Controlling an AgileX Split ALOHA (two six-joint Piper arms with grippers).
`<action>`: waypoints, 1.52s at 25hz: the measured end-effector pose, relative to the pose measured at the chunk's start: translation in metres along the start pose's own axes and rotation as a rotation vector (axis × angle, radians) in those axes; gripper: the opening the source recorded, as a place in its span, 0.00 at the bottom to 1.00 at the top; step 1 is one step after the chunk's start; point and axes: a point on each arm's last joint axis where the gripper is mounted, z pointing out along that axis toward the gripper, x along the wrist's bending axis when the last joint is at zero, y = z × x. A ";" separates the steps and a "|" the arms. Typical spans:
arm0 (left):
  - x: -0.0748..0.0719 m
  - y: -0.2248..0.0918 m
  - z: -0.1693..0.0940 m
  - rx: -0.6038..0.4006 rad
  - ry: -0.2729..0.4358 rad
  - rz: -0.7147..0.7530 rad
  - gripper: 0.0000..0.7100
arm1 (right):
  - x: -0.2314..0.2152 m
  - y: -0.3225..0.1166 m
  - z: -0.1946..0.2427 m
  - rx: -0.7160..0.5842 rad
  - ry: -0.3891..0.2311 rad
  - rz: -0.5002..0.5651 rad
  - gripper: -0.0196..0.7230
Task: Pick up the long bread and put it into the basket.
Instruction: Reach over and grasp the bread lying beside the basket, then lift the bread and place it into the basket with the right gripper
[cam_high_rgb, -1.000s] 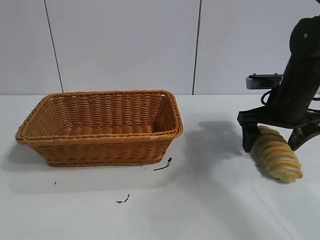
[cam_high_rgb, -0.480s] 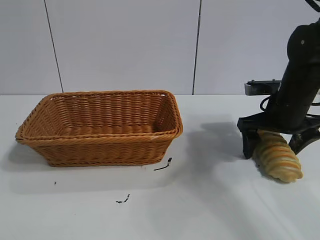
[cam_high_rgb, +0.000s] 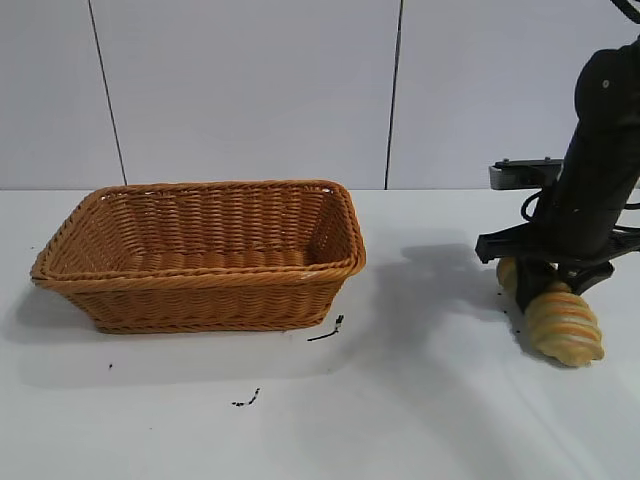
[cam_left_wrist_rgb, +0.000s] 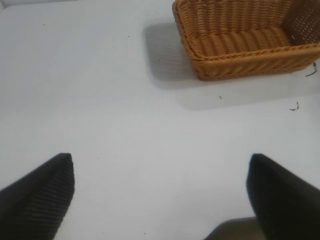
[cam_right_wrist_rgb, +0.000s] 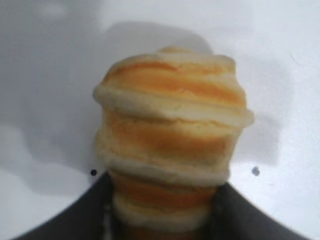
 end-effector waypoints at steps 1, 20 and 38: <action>0.000 0.000 0.000 0.000 0.000 0.000 0.98 | 0.000 0.002 -0.011 -0.015 0.000 0.000 0.26; 0.000 0.000 0.000 0.000 0.000 0.000 0.98 | 0.100 0.099 -0.074 -0.091 0.060 -0.356 0.25; 0.000 0.000 0.000 0.000 0.000 0.000 0.98 | 0.294 0.062 -0.052 -0.448 0.175 -1.146 0.25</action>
